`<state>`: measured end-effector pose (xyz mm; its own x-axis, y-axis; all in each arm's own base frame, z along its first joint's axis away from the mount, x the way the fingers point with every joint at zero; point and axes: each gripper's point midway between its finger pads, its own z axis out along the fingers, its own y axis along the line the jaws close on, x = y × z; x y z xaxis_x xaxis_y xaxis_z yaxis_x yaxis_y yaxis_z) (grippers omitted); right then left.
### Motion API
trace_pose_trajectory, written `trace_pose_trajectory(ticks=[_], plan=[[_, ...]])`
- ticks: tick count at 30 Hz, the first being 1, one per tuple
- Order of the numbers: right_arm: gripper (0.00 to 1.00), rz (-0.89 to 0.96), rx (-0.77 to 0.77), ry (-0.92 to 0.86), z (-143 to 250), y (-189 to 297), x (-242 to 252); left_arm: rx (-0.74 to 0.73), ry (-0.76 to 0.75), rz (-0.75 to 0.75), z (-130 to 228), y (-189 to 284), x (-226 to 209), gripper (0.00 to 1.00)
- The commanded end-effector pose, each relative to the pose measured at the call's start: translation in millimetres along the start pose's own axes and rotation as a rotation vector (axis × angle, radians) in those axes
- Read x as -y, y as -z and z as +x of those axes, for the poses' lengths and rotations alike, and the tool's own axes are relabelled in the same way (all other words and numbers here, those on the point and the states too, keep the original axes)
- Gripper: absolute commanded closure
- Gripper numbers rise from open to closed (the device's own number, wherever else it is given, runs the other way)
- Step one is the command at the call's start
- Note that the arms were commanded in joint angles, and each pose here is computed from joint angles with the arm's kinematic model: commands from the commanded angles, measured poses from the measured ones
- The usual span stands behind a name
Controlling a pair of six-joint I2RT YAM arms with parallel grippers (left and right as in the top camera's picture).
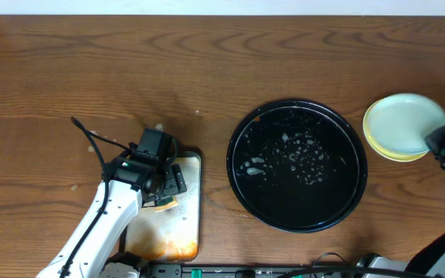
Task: Clean dirty plates on tray and stack at the side
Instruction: 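Lower the light-green plate onto the yellow plate right of the tray, then open the right gripper and withdraw it down beside the tray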
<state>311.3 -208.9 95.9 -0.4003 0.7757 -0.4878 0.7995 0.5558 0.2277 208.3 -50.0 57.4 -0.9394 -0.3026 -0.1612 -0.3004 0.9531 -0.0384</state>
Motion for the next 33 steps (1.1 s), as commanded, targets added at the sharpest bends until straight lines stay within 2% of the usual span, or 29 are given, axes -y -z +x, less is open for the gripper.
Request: trace_pose_trajectory(ticks=[1,4,10,14,19,23,24,25,26,33], plan=[[0.53,-0.031,0.001,-0.021,-4,-3,-3,-0.005,-0.006,-0.010,1,-1,-3,0.10],[0.47,-0.153,0.013,0.048,-8,8,-26,-0.005,-0.006,-0.010,1,-1,-3,0.10],[0.48,-0.474,0.004,0.174,4,63,-85,-0.005,-0.006,-0.010,1,-1,-3,0.10],[0.49,-0.667,-0.037,0.298,33,109,-121,-0.005,-0.006,-0.010,1,-1,-3,0.10],[0.46,-0.748,-0.065,0.477,74,147,-142,-0.005,-0.006,-0.010,1,-1,-3,0.10],[0.40,-0.803,-0.100,0.546,101,168,-155,-0.005,-0.006,-0.010,1,-1,-3,0.10],[0.32,-0.815,-0.104,0.562,106,172,-158,-0.005,-0.006,-0.010,1,-1,-3,0.10],[0.07,-0.826,-0.110,0.575,110,174,-161,-0.005,-0.006,-0.010,1,-1,-3,0.10],[0.01,-0.832,-0.115,0.583,113,175,-163,-0.005,-0.006,-0.010,1,-1,-3,0.10],[0.01,-0.833,-0.160,0.599,126,176,-163,-0.005,-0.006,-0.010,1,-1,-3,0.10]])
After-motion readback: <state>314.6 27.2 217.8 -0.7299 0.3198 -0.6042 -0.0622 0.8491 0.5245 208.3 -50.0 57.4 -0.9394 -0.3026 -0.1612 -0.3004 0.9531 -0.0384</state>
